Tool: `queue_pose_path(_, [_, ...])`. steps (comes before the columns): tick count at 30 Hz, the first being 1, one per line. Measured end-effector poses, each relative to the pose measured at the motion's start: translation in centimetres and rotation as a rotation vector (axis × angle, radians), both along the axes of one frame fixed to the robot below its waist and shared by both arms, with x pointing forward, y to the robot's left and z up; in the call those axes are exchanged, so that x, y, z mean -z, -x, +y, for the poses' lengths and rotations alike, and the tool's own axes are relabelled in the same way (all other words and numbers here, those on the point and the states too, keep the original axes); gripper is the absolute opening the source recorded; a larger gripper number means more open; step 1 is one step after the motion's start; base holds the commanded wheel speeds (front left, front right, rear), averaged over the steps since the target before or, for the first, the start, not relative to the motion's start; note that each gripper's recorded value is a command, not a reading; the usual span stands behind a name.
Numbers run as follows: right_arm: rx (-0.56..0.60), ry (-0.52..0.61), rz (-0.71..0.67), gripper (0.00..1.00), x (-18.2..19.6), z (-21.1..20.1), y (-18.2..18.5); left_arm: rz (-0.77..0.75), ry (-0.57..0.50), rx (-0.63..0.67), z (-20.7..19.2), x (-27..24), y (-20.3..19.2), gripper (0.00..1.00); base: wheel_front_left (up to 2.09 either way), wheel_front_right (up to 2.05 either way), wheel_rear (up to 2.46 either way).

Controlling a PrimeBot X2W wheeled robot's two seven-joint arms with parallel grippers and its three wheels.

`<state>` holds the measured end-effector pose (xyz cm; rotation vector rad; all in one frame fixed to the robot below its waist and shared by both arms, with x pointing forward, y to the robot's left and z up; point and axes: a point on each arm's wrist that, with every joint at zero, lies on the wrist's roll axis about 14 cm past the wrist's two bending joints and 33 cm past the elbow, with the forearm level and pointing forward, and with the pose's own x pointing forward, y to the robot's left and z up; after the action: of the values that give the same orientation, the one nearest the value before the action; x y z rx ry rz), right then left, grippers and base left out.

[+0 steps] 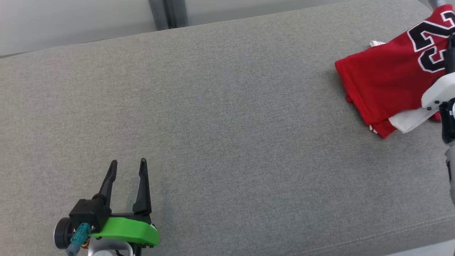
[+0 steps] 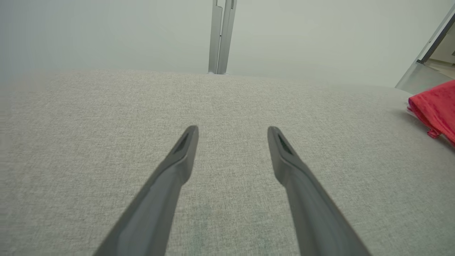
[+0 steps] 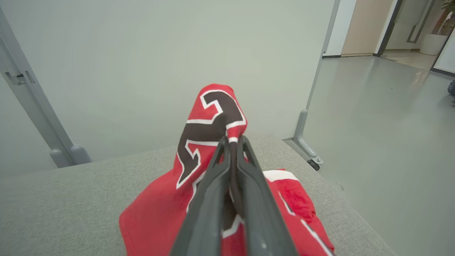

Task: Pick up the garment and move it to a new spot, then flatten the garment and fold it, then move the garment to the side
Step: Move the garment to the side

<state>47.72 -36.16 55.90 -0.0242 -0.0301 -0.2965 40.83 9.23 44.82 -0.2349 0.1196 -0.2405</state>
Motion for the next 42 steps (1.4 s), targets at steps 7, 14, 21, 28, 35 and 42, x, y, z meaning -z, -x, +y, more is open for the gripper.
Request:
queue_pose_path(7, [0.095,0.054,0.050,0.00,0.5,-4.3,0.2,0.020,-0.014,-0.012,0.8,0.8,0.3,1.00,0.00,0.00,0.00])
queue_pose_path(14, [0.144,0.159,0.138,0.00,1.7,-7.4,-0.6,0.056,-0.046,-0.010,1.5,2.2,-0.1,1.00,0.00,0.00,0.00])
queue_pose_path(21, [0.233,0.160,0.194,1.00,4.1,-9.9,-1.5,0.110,-0.086,-0.025,3.0,4.1,-0.6,1.00,0.00,0.00,0.00])
queue_pose_path(28, [0.237,0.170,0.184,1.00,6.1,-8.6,-3.1,0.144,-0.101,-0.051,4.1,5.2,-0.6,1.00,0.00,0.00,0.00])
queue_pose_path(35, [0.110,0.134,0.096,1.00,4.4,-3.4,-5.7,0.104,-0.093,-0.044,3.7,4.0,-1.0,1.00,0.00,0.00,0.00])
queue_pose_path(42, [-0.069,0.167,-0.037,1.00,-0.4,2.3,-6.2,-0.006,-0.046,-0.076,3.9,0.2,-2.3,1.00,0.00,0.00,0.00])
